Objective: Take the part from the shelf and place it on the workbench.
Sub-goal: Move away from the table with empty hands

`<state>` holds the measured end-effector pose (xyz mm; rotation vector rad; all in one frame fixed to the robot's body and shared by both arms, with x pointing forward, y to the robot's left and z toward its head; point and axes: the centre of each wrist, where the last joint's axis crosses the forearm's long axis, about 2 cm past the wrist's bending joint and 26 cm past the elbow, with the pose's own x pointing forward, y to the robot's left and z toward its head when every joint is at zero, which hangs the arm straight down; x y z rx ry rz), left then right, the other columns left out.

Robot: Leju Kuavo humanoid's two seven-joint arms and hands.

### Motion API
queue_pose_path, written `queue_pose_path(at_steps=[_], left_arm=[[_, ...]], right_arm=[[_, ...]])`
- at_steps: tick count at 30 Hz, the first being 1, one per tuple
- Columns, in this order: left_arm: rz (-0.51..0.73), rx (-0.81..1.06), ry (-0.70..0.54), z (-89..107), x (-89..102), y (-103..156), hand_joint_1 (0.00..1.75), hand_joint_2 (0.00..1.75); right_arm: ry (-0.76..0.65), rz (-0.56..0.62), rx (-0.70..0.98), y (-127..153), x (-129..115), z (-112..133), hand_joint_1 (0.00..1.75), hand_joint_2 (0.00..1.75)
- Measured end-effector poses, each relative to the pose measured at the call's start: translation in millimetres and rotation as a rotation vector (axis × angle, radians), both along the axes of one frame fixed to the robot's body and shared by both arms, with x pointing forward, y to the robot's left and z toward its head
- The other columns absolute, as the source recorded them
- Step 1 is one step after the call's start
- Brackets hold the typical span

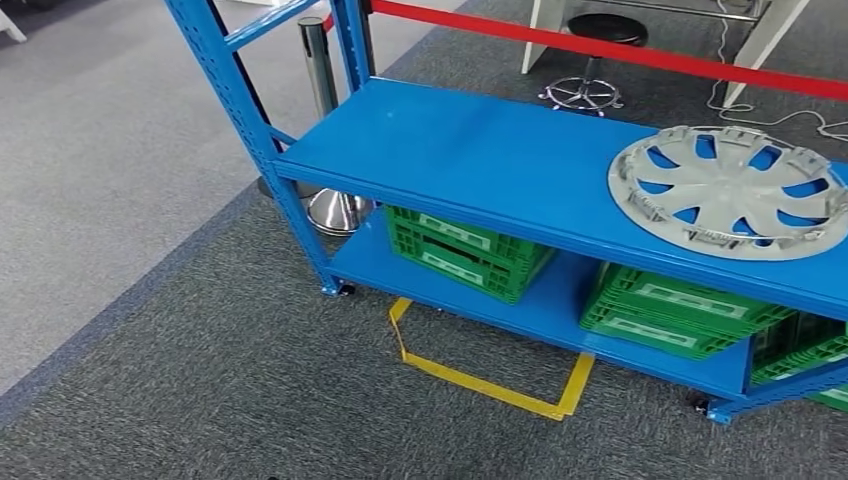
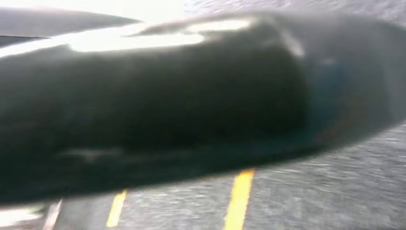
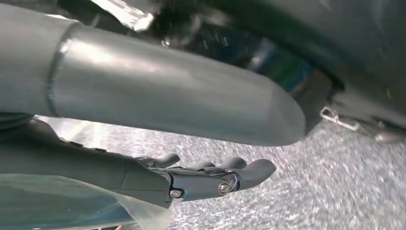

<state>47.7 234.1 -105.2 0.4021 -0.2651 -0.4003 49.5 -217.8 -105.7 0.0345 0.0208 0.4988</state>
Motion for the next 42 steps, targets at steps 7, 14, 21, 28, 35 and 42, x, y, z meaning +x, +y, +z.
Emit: queue_pose_path(at_steps=[7, 14, 21, 28, 35, 42], left_arm=[[0.002, -0.003, 0.003, 0.0, -1.4, -1.7, 0.00, 0.00], [-0.004, 0.001, 0.002, 0.1, 0.5, -0.5, 0.00, 0.00], [-0.009, -0.008, -0.005, 1.0, 5.4, -3.3, 0.00, 0.00], [-0.010, -0.007, 0.006, 0.2, 0.9, -1.8, 0.00, 0.00], [-0.022, -0.017, 0.009, 0.9, 5.3, -3.9, 0.00, 0.00], [-0.027, -0.050, 0.051, 0.7, 5.3, -6.3, 0.00, 0.00]], right_arm=[[-0.009, -0.001, 0.001, -0.6, 2.3, 0.2, 0.00, 0.00], [-0.011, 0.003, 0.004, 0.0, 5.5, 0.7, 0.00, 0.00], [-0.014, -0.017, 0.008, -0.9, 6.0, 0.7, 0.00, 0.00], [-0.021, -0.041, 0.014, -0.8, 4.1, 0.4, 0.00, 0.00], [-0.025, -0.046, 0.009, -3.8, 5.3, 0.2, 0.00, 0.00], [-0.027, -0.047, 0.001, -7.6, 6.8, -0.1, 0.00, 0.00]])
